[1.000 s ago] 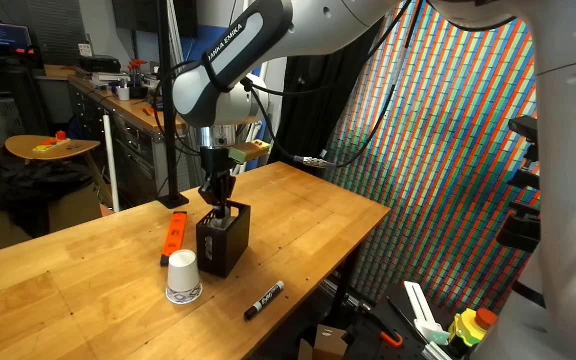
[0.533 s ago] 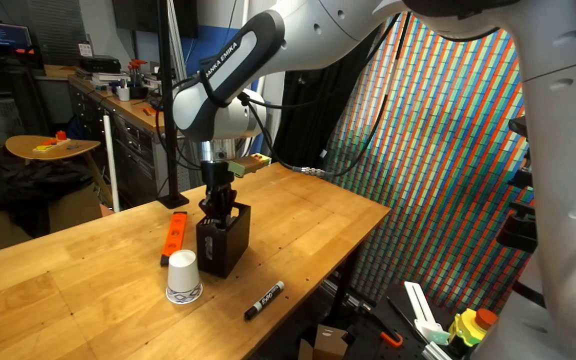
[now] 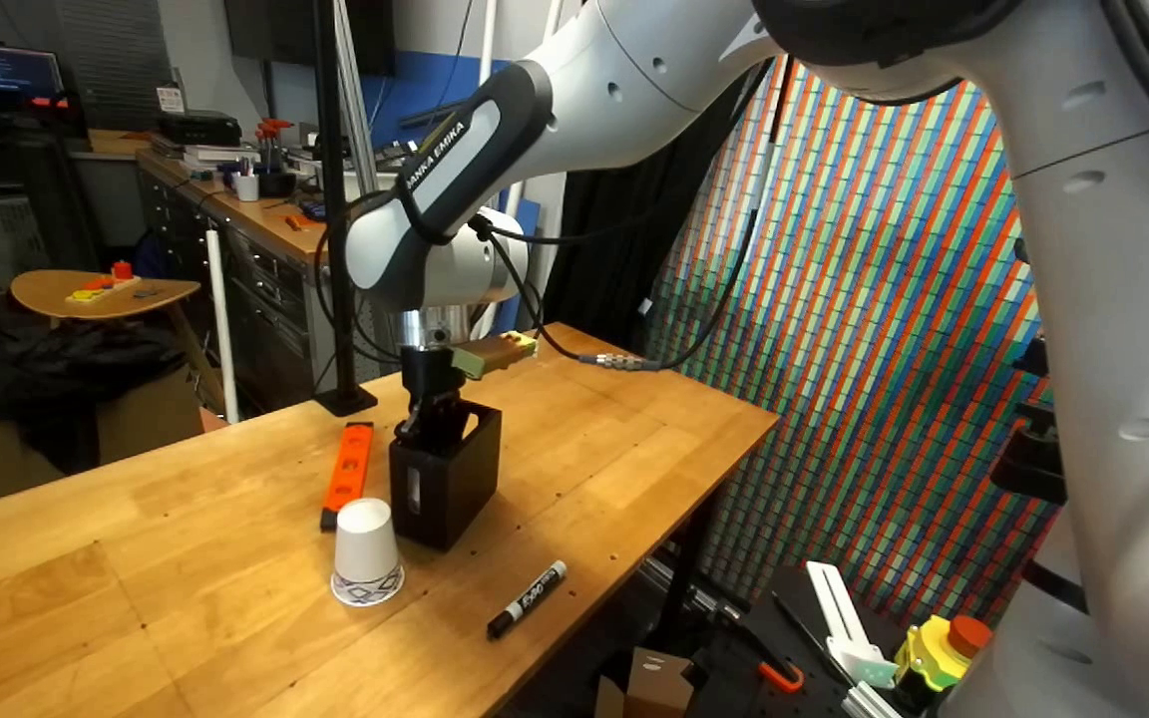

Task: Pick up the towel and put it in the box

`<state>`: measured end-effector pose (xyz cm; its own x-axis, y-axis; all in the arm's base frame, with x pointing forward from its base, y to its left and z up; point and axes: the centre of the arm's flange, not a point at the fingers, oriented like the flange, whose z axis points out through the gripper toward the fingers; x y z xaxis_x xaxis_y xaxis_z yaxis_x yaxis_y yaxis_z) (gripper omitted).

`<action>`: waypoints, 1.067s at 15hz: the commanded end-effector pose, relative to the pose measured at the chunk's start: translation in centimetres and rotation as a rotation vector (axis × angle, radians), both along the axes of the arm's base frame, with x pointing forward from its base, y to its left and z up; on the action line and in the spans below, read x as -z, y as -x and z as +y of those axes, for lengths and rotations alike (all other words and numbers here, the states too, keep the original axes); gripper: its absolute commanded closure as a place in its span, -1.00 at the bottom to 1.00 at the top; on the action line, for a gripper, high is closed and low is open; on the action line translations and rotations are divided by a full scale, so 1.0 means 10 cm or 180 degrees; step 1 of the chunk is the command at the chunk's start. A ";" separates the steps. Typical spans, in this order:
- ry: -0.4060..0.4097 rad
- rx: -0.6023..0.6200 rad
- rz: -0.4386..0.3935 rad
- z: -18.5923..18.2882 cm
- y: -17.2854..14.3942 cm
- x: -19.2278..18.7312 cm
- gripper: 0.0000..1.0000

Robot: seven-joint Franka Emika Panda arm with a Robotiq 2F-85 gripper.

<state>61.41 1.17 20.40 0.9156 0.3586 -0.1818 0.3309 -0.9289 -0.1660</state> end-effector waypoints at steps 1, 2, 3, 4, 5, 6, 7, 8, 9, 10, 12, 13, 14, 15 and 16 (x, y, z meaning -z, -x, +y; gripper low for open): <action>-0.0041 0.0136 -0.0102 -0.03 0.08 -0.07 0.98; -0.0032 0.0155 -0.0132 -0.03 0.13 -0.19 0.98; -0.0018 0.0178 -0.0162 -0.02 0.18 -0.31 0.98; -0.0001 0.0201 -0.0204 -0.01 0.23 -0.47 0.98; 0.0020 0.0231 -0.0244 -0.01 0.27 -0.60 0.98; 0.0044 0.0271 -0.0305 0.00 0.31 -0.78 0.98; 0.0068 0.0302 -0.0367 0.01 0.35 -0.96 0.98; 0.0092 0.0342 -0.0442 0.02 0.38 -1.14 0.98; 0.0099 0.0385 -0.0526 0.02 0.41 -1.33 0.97; 0.0082 0.0440 -0.0611 0.03 0.46 -1.53 0.98; 0.0039 0.0557 -0.0759 0.04 0.58 -1.89 0.94; -0.0017 0.0625 -0.0797 0.04 0.66 -2.05 0.52; 0.0043 0.0485 -0.0700 0.02 0.36 -1.71 0.94; 0.0020 0.0522 -0.0754 0.02 0.43 -1.86 0.89; 0.0010 0.0544 -0.0780 0.02 0.49 -1.96 0.76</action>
<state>56.46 1.40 40.07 0.9794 0.1952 0.0517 0.1995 -0.9750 -0.0976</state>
